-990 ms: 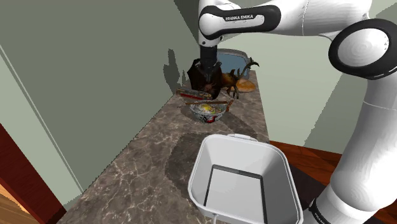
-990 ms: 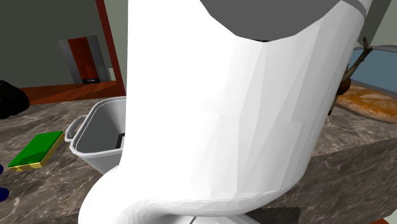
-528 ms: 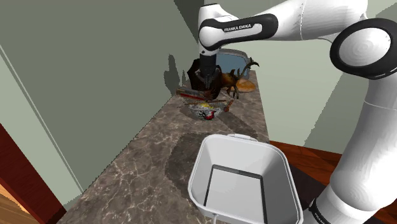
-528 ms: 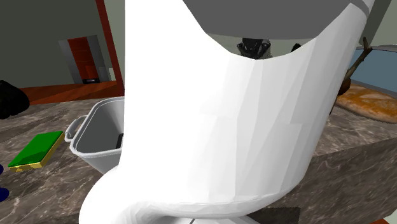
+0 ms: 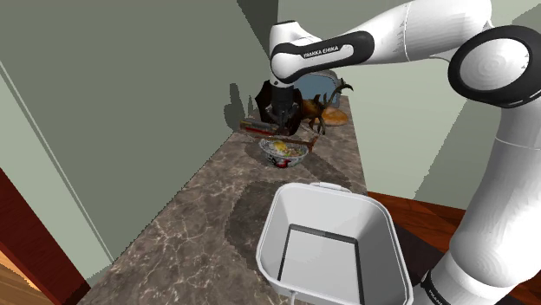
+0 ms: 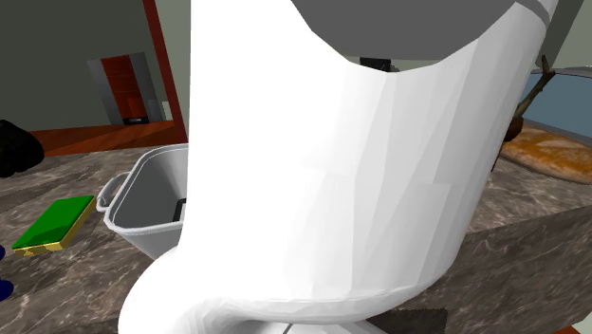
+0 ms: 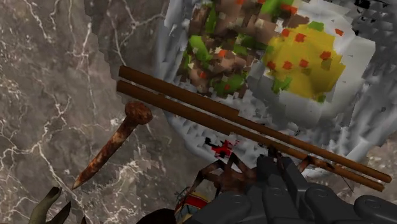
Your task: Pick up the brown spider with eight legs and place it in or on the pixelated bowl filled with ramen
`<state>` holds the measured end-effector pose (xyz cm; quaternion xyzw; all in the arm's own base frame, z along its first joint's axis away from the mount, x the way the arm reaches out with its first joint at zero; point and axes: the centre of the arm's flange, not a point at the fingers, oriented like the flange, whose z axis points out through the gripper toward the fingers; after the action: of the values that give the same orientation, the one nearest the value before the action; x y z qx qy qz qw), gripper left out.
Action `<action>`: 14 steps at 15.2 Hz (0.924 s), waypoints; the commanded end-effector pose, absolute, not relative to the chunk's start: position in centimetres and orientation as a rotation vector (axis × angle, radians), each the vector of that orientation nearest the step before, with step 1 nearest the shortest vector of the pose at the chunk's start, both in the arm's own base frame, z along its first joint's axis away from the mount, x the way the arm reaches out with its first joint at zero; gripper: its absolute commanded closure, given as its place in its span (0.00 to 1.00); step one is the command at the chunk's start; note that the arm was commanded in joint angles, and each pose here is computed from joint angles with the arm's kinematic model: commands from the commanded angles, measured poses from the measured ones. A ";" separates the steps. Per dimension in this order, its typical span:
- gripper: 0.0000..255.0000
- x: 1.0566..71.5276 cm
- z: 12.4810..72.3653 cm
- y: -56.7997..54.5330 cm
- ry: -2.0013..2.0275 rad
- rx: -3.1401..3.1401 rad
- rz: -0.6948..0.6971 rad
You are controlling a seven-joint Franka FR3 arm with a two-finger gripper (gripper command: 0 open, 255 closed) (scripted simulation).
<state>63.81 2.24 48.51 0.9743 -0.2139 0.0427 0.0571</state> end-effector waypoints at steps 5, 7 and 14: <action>1.00 63.8 48.4 2.2 -0.649 2.954 0.130; 0.00 63.8 48.4 2.2 -0.649 2.954 0.130; 0.00 63.6 51.0 2.6 -0.649 2.954 0.130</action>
<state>63.87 2.51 50.00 0.9742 -0.2139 0.0433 0.0570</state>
